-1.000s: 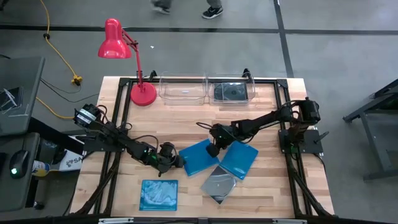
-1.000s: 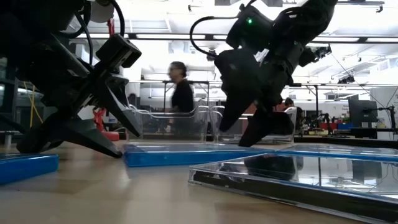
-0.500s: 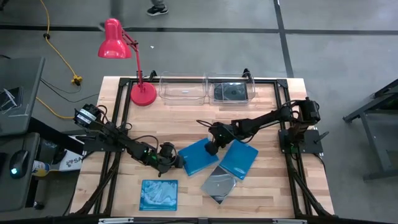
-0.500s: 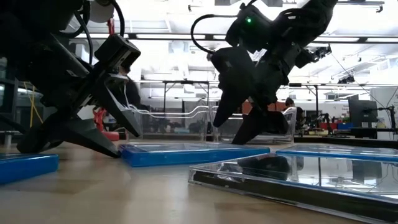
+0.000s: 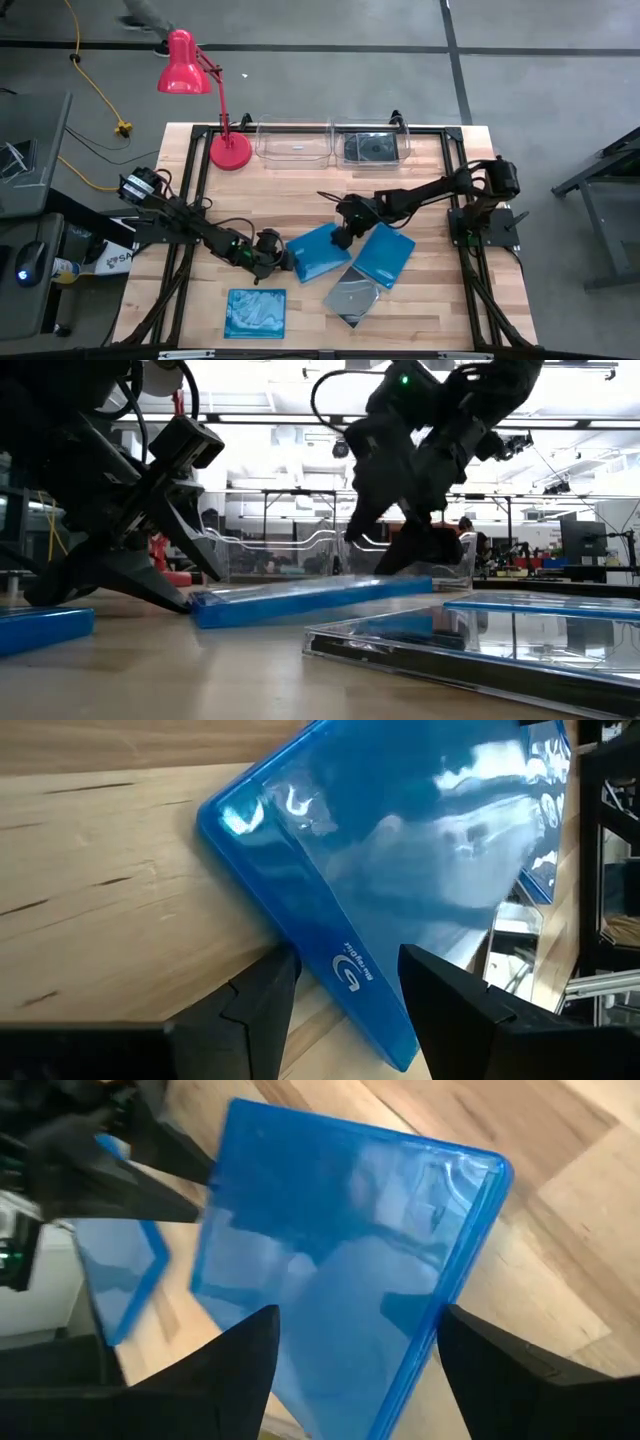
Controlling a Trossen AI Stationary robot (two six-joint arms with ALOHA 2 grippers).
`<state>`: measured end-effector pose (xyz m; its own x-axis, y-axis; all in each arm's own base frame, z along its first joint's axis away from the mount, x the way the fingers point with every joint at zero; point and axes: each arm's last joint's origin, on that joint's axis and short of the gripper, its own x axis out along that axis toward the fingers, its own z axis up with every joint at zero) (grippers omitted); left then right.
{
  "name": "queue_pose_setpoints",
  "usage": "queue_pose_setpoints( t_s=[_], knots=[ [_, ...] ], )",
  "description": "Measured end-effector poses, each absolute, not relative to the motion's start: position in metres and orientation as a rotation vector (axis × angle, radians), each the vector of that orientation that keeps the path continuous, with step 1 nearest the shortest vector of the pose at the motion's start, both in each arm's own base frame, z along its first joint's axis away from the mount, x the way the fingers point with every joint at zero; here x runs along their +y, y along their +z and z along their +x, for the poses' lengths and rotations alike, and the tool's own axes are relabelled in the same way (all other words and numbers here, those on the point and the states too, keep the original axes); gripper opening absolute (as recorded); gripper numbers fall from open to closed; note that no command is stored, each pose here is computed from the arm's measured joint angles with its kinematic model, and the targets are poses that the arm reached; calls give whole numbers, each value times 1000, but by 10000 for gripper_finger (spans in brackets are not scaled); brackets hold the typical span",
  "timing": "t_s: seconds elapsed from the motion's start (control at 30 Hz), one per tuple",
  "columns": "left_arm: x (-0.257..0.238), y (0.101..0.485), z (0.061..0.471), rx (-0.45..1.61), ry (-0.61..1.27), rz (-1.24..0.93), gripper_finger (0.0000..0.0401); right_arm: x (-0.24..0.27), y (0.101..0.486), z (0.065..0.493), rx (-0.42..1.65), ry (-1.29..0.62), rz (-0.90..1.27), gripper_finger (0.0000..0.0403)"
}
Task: Pick & place jewel cases by type
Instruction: Put the top left blue cd case into the left transparent bin
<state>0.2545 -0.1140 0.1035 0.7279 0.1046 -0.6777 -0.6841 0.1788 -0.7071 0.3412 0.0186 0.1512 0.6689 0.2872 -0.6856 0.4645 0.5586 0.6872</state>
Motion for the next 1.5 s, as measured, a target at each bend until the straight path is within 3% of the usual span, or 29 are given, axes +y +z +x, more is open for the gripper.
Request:
queue_pose_setpoints(
  t_s=[0.63,1.5],
  knots=[
    [-113,102,253,561,614,-1267,182,20,206,344,591,44,991,245],
    [-114,99,261,489,652,-1194,182,26,219,349,481,203,987,245]
  ],
)
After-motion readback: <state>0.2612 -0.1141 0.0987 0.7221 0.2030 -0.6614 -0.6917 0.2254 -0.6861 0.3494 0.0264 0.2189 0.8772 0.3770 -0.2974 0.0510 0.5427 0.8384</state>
